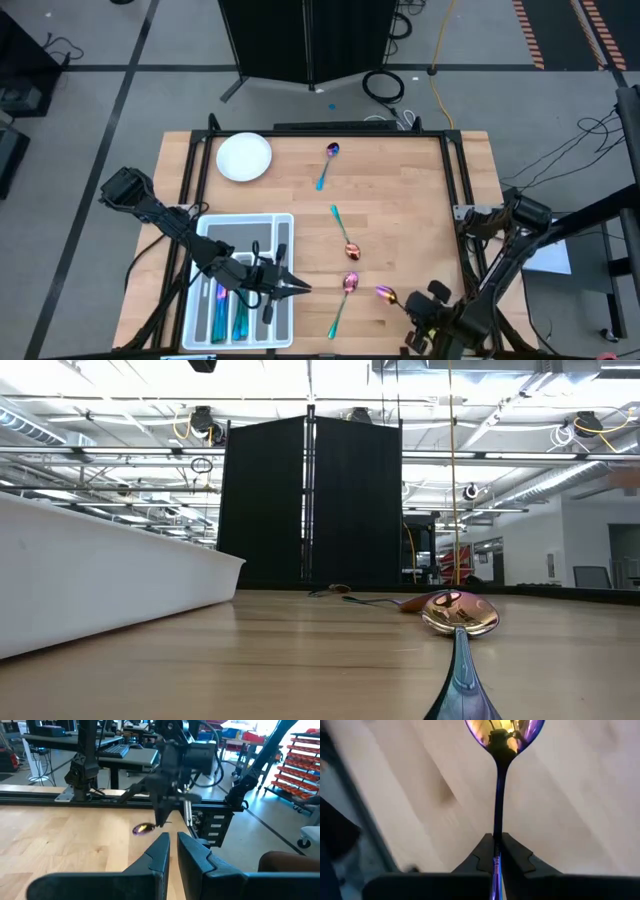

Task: Sort silverware
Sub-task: Put the iridescent blue spoon in the right slot of the silverware tray, then put the iridescent blue spoon in the silverware tray

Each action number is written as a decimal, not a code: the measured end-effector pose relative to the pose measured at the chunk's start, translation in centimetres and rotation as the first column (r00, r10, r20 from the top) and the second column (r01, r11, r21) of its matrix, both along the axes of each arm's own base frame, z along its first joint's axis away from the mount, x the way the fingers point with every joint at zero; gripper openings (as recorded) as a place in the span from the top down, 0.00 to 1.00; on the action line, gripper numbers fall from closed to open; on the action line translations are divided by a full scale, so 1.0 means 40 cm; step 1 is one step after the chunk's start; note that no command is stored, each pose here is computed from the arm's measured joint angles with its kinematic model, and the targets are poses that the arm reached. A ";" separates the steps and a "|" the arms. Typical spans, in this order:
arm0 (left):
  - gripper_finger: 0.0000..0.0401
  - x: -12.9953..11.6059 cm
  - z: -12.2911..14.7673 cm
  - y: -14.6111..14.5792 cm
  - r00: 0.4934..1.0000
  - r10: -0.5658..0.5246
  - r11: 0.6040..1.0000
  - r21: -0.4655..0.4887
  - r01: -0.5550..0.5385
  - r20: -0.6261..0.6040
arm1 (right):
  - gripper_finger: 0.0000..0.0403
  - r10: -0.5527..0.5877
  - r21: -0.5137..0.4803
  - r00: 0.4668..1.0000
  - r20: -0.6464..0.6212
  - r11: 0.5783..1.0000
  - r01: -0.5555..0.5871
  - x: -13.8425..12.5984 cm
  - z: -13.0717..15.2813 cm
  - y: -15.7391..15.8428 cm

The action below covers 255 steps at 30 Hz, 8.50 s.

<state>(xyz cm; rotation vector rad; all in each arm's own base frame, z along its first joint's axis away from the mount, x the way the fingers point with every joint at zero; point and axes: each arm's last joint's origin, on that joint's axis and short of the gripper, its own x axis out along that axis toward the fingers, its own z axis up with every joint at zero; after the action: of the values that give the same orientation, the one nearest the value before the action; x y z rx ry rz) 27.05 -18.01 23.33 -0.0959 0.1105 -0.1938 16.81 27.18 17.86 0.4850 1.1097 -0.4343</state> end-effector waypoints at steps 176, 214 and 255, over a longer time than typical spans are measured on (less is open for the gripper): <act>1.00 -0.201 -0.176 -0.110 0.464 0.184 0.285 -0.405 -0.869 -0.866 | 0.57 0.598 -0.314 0.641 0.482 0.801 -0.510 0.309 0.175 -0.129; 0.93 -0.179 -0.190 -0.084 0.352 0.094 0.213 -0.326 -0.921 -0.931 | 0.57 0.625 -0.342 0.626 0.466 0.780 -0.524 0.310 0.175 -0.130; 0.77 -0.031 -0.011 0.017 0.778 0.441 0.833 -0.119 -0.541 -0.448 | 0.58 0.408 -0.371 0.784 0.468 0.896 -0.244 0.369 0.170 -0.240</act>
<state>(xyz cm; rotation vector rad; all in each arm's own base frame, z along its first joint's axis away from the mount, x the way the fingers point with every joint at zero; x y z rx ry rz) 25.82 -17.31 22.91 -0.4081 0.4721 0.3545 31.58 17.60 24.66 0.1202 0.5475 -0.1264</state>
